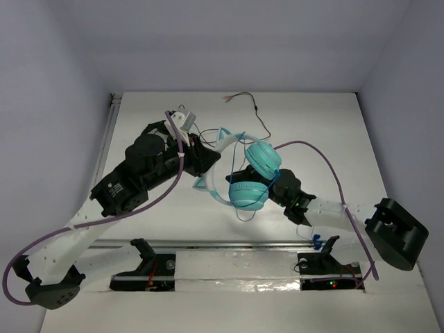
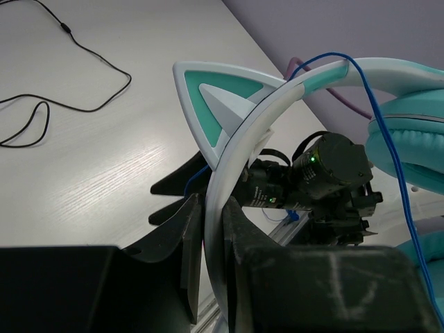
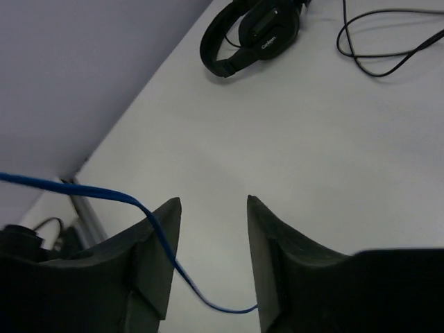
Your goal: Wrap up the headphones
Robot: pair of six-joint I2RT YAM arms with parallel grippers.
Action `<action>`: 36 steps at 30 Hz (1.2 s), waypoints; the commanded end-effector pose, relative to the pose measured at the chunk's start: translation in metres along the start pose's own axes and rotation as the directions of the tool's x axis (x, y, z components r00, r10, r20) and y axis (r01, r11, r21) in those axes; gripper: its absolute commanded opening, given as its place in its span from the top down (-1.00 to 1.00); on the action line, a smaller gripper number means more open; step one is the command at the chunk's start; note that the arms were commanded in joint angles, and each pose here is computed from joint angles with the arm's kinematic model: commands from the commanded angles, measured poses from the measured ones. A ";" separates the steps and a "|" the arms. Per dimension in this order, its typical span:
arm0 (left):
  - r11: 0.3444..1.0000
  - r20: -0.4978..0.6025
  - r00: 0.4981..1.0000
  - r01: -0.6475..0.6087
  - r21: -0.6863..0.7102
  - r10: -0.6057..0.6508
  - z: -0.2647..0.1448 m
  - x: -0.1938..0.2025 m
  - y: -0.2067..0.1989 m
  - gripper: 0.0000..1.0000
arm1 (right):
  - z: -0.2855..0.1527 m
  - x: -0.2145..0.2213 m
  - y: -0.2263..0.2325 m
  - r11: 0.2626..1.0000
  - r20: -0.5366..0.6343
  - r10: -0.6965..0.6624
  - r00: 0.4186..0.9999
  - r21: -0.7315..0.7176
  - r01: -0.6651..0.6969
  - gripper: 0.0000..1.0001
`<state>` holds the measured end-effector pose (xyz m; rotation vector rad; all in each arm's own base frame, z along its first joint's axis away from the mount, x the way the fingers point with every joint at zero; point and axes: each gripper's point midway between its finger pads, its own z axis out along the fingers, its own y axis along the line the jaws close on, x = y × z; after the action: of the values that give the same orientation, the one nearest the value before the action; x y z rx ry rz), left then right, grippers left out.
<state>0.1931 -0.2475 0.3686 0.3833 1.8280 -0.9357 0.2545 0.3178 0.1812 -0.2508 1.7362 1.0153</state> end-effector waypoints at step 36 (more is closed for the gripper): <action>0.794 0.450 0.889 0.209 -0.570 0.089 -0.006 -0.113 0.103 1.00 | -0.061 0.085 0.068 0.984 -0.327 0.102 0.939 -0.106 -0.144 1.00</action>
<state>0.2975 -0.1799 0.3920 -0.1360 1.7173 -0.3890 0.1395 0.3443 0.1326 -0.4394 2.0014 1.2424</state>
